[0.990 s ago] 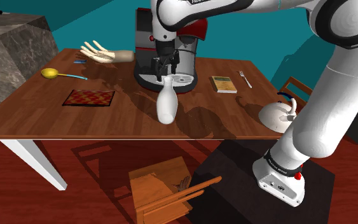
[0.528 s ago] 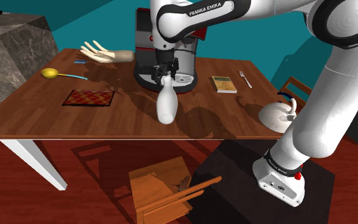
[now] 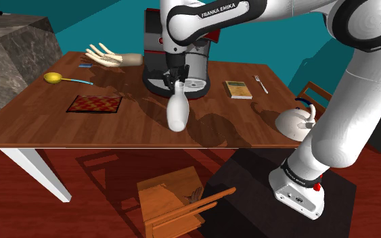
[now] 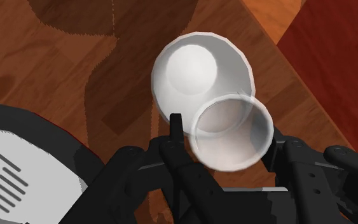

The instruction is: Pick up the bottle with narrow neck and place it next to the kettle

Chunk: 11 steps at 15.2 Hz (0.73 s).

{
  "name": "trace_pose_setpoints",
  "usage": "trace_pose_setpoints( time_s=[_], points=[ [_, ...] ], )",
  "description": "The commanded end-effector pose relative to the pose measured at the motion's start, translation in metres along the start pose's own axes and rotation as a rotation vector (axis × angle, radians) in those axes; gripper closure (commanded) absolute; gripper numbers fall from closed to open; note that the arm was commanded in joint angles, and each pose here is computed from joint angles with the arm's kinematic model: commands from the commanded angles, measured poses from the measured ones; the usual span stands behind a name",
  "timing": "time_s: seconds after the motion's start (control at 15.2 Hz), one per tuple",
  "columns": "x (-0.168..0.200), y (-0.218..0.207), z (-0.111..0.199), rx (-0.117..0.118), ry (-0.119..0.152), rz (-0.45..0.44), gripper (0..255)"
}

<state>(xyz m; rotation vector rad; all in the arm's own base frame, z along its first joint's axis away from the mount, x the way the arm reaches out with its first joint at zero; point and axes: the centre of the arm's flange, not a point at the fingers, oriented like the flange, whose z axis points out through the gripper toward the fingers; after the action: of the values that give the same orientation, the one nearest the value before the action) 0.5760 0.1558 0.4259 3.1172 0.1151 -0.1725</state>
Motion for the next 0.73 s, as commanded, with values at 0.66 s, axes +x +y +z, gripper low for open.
trace_pose_setpoints(
  time_s=[0.66],
  points=[
    [-0.002, 0.0, -0.016, 0.0, 0.0, 0.0, 255]
  ],
)
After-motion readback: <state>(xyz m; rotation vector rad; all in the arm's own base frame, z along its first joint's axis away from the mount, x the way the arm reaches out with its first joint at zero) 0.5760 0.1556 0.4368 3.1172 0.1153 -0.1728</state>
